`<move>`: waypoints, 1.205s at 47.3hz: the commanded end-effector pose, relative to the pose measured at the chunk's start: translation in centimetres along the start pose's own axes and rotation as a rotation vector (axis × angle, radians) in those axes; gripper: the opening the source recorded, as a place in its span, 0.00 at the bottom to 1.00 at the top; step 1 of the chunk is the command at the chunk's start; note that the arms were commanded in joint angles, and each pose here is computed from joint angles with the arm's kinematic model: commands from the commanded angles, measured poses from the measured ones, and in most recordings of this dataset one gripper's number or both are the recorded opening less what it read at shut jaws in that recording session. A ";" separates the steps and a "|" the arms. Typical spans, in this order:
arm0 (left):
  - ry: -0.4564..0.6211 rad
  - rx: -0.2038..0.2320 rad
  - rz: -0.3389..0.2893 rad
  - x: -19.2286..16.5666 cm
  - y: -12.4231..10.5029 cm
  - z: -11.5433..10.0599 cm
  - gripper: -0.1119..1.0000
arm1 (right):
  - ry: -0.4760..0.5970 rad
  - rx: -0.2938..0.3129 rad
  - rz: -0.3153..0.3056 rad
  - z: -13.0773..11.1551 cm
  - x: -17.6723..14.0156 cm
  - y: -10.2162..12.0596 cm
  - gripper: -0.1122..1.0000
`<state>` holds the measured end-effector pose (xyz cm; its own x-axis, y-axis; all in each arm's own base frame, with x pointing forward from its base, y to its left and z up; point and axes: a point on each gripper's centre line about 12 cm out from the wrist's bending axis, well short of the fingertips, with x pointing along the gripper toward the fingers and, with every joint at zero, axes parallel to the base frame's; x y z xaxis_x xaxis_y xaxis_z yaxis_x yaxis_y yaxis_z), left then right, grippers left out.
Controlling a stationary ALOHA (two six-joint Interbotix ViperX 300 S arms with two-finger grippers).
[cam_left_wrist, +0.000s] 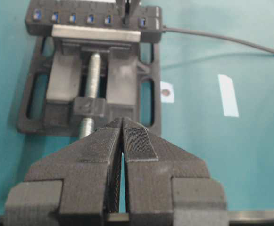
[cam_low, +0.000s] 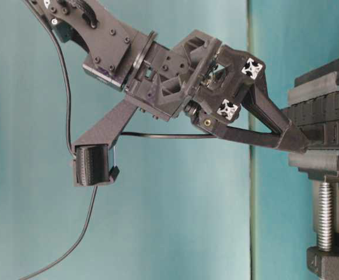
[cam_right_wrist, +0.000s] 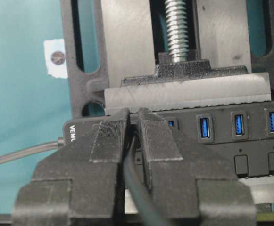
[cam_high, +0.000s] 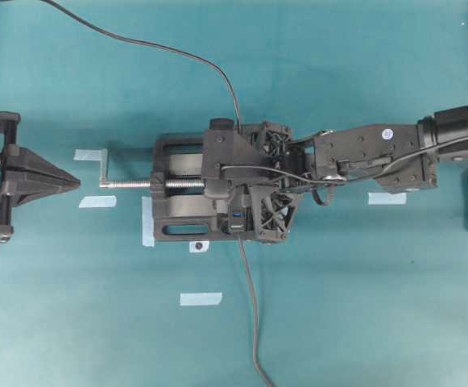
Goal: Insert the USB into the second port from the front of the fixed hub.
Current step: 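Open the right gripper and lift it off the inserted plug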
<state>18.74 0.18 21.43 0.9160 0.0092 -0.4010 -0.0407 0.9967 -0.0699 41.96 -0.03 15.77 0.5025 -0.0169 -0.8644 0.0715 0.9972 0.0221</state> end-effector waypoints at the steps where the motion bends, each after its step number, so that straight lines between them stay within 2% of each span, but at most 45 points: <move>1: -0.017 0.001 0.000 0.0 0.0 0.6 0.10 | -0.027 -0.005 0.005 0.5 -0.7 0.2 0.16; 7: -0.017 0.001 0.000 0.0 0.0 0.6 0.10 | -0.073 -0.008 0.011 1.0 -1.1 0.3 0.19; 13: -0.018 0.001 0.000 0.0 0.0 0.6 0.10 | -0.096 -0.002 0.014 1.3 -1.4 0.4 0.32; 17: -0.020 0.001 0.000 0.0 0.0 0.7 0.10 | -0.104 0.002 0.015 1.5 -1.5 0.4 0.46; 25: -0.023 -0.001 0.000 0.0 0.0 0.8 0.10 | -0.105 0.006 0.014 1.6 -1.7 0.3 0.82; 27: -0.023 -0.001 0.000 0.0 0.0 0.8 0.10 | -0.104 0.004 0.014 1.6 -1.7 0.3 0.86; 57: -0.018 -0.004 0.000 0.0 0.0 0.6 0.10 | -0.093 0.006 0.011 1.0 -2.2 0.2 0.86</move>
<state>18.75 0.18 21.45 0.9166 0.0094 -0.3996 -0.0413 0.9966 -0.0713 41.85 0.05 16.21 0.5379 -0.0144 -0.8429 0.0676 0.9974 0.0261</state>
